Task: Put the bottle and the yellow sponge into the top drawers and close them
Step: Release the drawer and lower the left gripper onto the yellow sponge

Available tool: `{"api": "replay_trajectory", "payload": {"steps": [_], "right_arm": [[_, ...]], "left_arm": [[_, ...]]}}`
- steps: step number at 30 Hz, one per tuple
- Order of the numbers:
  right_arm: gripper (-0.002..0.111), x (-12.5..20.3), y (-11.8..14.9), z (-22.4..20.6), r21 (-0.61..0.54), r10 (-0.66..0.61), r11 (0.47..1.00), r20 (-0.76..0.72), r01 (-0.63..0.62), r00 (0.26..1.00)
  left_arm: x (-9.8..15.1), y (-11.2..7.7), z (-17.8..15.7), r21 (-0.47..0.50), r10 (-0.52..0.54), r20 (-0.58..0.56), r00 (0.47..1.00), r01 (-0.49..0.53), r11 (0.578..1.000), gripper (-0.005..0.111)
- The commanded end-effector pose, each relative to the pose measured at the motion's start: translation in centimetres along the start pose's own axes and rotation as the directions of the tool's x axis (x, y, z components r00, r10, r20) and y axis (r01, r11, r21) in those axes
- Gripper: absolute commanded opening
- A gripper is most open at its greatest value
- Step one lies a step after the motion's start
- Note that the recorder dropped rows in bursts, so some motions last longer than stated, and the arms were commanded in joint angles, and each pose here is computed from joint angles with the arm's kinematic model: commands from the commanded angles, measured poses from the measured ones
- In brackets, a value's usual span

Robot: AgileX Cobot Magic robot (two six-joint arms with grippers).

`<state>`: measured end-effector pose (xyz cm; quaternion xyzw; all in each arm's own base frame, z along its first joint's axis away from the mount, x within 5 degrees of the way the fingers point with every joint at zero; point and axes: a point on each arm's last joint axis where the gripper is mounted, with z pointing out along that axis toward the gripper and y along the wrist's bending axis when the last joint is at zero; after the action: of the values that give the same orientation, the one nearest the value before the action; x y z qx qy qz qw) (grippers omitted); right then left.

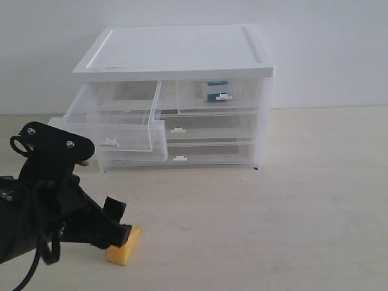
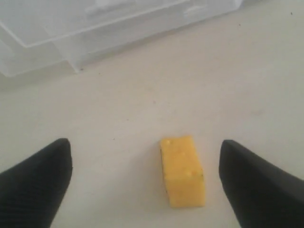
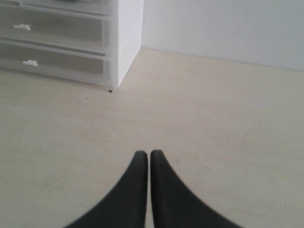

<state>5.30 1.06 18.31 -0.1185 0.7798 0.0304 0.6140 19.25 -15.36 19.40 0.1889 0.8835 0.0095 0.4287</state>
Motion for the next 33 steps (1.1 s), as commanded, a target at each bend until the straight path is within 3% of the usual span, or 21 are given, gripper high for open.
{"api": "replay_trajectory", "payload": {"steps": [1,4,7,13,24,26,33], "right_arm": [[0.000,-0.1,0.0,0.0,0.006,0.002,1.000,0.011,-0.002,1.000],[0.000,-0.1,0.0,0.0,0.006,0.002,1.000,0.011,-0.002,1.000],[0.000,-0.1,0.0,0.0,0.006,0.002,1.000,0.011,-0.002,1.000],[0.000,-0.1,0.0,0.0,0.006,0.002,1.000,0.011,-0.002,1.000],[0.000,-0.1,0.0,0.0,0.006,0.002,1.000,0.011,-0.002,1.000],[0.000,-0.1,0.0,0.0,0.006,0.002,1.000,0.011,-0.002,1.000],[0.000,-0.1,0.0,0.0,0.006,0.002,1.000,0.011,-0.002,1.000]], "left_arm": [[1.0,-1.4,-0.6,0.175,0.077,-0.039,0.996,-0.070,0.982,0.078],[1.7,-1.8,-0.1,0.198,0.096,-0.072,0.993,-0.080,0.977,0.078],[2.4,-1.6,0.8,0.142,0.117,-0.114,0.987,-0.101,0.985,0.078],[3.4,-2.2,2.3,0.133,0.150,-0.178,0.973,-0.127,0.983,0.078],[3.5,-3.6,4.8,0.132,0.181,-0.228,0.957,-0.153,0.979,0.077],[3.5,-3.8,5.1,0.131,0.181,-0.234,0.955,-0.154,0.979,0.072],[4.1,-3.5,5.8,0.069,0.162,-0.266,0.950,-0.149,0.986,0.034]]}}
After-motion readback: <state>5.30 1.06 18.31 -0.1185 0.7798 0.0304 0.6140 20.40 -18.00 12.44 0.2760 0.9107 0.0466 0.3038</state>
